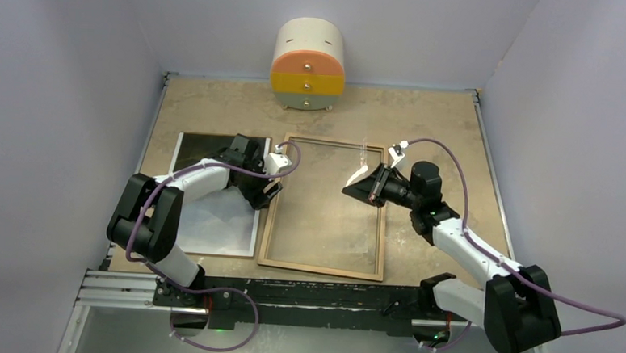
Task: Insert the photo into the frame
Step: Place the photo frame item in the photo frame.
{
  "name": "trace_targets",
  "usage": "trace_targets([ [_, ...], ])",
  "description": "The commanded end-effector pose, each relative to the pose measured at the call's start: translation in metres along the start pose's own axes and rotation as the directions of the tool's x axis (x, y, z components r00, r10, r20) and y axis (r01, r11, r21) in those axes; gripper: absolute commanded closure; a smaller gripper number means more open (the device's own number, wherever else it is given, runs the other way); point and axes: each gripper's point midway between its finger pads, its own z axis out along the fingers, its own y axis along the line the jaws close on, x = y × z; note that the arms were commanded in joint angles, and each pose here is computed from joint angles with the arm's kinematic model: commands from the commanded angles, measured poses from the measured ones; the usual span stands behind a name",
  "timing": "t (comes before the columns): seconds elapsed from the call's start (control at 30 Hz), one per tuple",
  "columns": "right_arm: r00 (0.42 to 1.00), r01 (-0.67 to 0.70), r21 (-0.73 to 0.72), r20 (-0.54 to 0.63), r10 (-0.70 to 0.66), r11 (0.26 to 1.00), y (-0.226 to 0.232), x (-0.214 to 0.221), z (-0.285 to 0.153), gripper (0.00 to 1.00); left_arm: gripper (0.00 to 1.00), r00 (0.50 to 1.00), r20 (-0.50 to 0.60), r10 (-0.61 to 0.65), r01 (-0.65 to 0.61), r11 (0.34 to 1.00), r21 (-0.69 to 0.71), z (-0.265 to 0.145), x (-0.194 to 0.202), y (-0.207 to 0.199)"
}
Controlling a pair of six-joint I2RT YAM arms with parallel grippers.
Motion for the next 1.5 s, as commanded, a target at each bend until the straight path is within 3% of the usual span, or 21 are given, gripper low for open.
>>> trace_targets([
  [0.0,1.000,-0.028,-0.054,-0.007,0.027,0.998,0.010,0.003,0.000,1.00,0.29,0.999,0.034,0.013,-0.014,1.000,0.014,0.003,-0.006,0.000],
  [0.47,0.993,-0.113,-0.128,0.005,0.115,0.985,0.033,0.008,0.013,1.00,0.46,0.999,0.051,0.011,-0.014,0.998,0.054,0.002,-0.009,-0.008],
  [0.8,0.994,-0.100,-0.185,0.030,0.107,0.978,0.055,0.004,0.007,1.00,0.57,0.998,0.058,0.011,-0.015,0.997,0.077,0.002,-0.010,-0.012],
  [1.13,0.993,-0.103,-0.123,0.044,0.109,0.987,0.037,0.007,0.009,1.00,0.58,0.999,0.052,0.015,-0.018,0.998,0.062,0.001,-0.008,-0.009],
  [1.47,0.997,-0.078,0.059,0.017,0.077,0.995,-0.011,0.026,0.004,1.00,0.59,0.998,0.054,0.026,-0.029,0.999,0.043,-0.001,-0.007,-0.007],
])
